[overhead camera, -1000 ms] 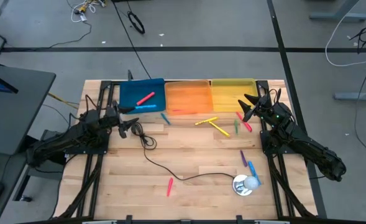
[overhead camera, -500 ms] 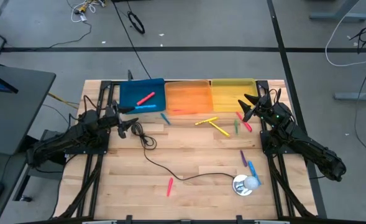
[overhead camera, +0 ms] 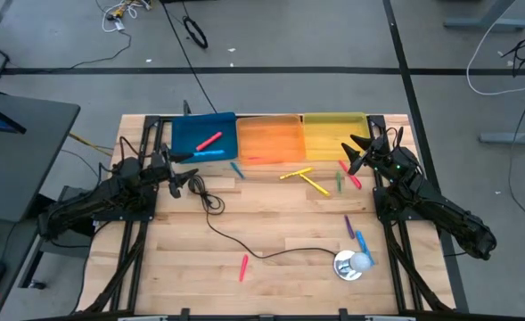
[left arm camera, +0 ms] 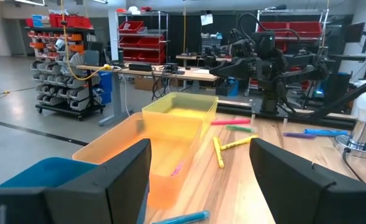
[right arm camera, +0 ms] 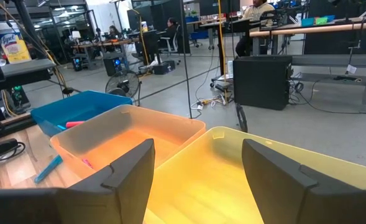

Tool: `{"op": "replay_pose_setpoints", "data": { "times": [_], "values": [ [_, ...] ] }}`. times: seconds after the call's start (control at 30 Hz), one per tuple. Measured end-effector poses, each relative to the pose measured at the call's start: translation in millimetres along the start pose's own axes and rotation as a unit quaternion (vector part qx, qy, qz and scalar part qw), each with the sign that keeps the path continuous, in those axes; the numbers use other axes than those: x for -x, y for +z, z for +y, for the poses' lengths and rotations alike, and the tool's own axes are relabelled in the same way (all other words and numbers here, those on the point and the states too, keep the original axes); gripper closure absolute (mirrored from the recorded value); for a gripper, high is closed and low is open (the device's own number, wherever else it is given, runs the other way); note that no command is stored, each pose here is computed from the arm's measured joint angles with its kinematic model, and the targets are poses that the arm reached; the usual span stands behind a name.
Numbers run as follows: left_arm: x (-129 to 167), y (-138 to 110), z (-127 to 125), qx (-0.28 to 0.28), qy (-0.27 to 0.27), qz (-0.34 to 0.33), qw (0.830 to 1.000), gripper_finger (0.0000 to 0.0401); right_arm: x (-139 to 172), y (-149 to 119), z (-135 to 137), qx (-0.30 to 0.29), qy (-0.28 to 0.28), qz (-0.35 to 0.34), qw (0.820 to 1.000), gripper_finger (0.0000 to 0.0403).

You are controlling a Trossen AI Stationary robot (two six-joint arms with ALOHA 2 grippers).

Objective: Pick & Place Markers
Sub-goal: Put the blue highlighter pen into the blue bin

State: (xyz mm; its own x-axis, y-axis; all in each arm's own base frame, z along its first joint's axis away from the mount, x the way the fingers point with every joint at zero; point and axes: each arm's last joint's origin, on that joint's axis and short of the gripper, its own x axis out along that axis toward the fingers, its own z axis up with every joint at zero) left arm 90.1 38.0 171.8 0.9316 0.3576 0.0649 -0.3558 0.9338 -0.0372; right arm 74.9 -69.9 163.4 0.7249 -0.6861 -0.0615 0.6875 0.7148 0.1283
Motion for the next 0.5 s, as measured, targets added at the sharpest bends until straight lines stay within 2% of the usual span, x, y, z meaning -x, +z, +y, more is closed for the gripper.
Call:
{"op": "replay_pose_setpoints", "data": {
  "times": [0.37,0.5],
  "values": [
    [0.0,0.0,0.0,0.000,0.000,0.000,1.000,0.0121,0.0,1.5,0.2,-0.002,0.001,-0.008,1.000,0.0158],
    [0.0,0.1,0.0,0.000,0.000,0.000,1.000,0.0121,0.0,1.5,0.2,-0.033,0.001,-0.008,0.999,0.0158]
  ]
}}
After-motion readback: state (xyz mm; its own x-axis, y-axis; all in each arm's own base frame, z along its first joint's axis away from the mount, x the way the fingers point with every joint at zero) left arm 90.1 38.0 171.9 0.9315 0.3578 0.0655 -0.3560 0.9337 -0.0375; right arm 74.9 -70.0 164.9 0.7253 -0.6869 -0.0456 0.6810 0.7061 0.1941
